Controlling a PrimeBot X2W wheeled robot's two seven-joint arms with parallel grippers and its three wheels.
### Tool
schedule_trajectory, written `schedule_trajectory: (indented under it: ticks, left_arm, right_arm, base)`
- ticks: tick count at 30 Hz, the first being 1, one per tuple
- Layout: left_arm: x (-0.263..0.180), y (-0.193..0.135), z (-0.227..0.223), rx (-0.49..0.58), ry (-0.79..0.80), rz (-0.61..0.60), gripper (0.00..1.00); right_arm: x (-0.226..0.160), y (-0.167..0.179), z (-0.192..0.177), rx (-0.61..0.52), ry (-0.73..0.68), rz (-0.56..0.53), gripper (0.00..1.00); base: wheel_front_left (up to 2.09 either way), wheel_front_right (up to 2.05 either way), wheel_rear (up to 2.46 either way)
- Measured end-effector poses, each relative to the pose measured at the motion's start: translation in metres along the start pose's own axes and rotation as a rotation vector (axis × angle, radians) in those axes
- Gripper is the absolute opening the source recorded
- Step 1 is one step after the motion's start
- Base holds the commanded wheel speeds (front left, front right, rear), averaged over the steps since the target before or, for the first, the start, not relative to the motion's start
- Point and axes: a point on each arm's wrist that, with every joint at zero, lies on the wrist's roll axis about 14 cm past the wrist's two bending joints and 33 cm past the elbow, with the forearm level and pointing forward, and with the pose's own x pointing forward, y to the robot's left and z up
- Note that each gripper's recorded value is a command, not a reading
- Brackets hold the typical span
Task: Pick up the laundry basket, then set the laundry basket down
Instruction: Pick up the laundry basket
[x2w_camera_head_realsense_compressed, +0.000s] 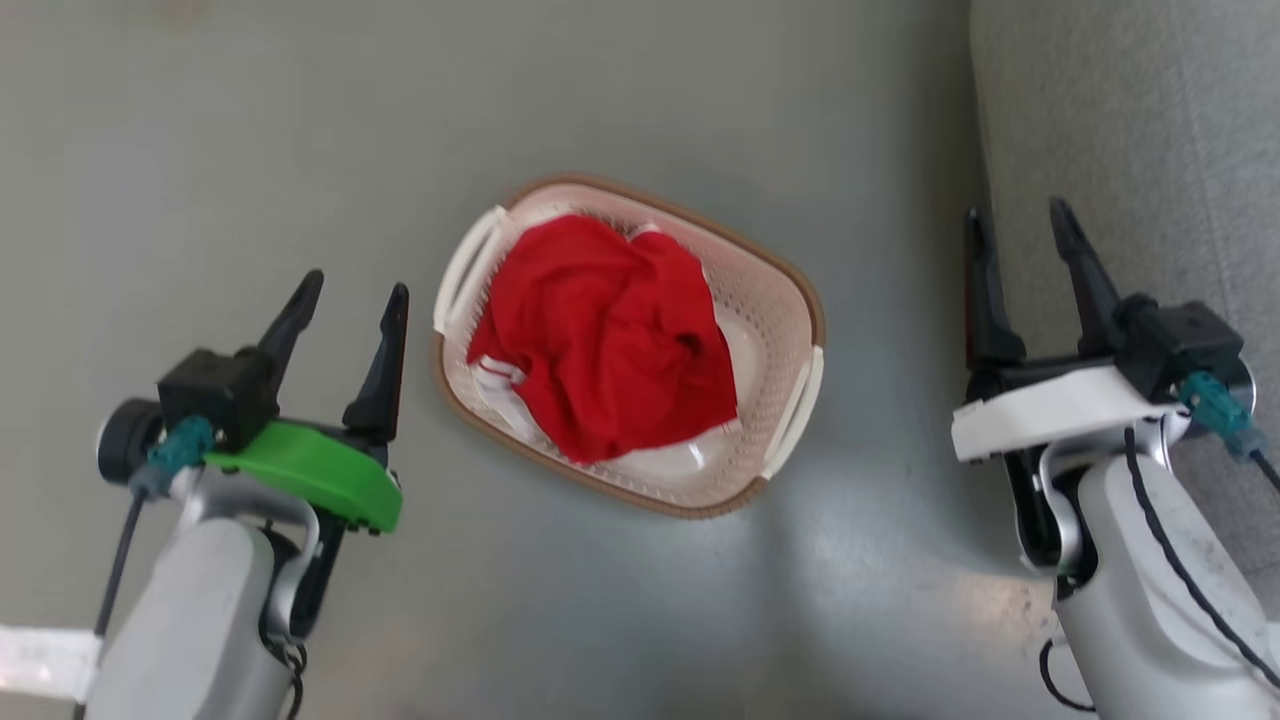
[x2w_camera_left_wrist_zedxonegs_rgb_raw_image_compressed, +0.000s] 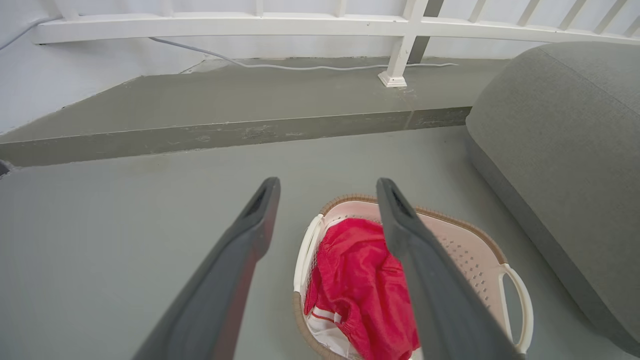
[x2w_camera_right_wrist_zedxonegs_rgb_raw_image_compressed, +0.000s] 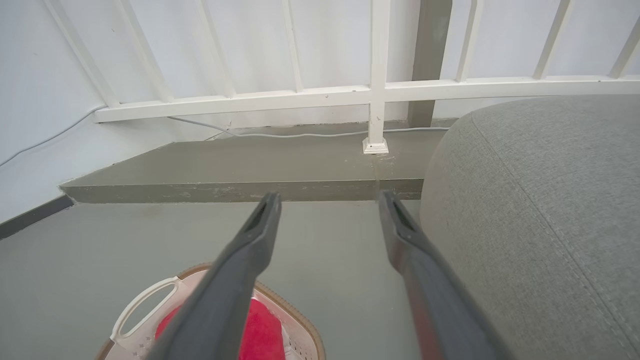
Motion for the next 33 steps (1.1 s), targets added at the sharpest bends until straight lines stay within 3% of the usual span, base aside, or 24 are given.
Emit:
schedule_trajectory:
  ticks: [9, 33]
  left_arm:
    - [0.043, 0.004, -0.053, -0.006, 0.17, -0.086, 1.0]
    - [0.121, 0.04, -0.192, -0.027, 0.497, -0.139, 1.0]
  right_arm:
    - [0.024, -0.004, -0.022, 0.022, 0.026, -0.019, 1.0]
    - [0.048, -0.044, -0.088, -0.006, 0.138, -0.11, 1.0]
  base:
    - [0.0, 0.0, 0.0]
    - [0.0, 0.0, 0.0]
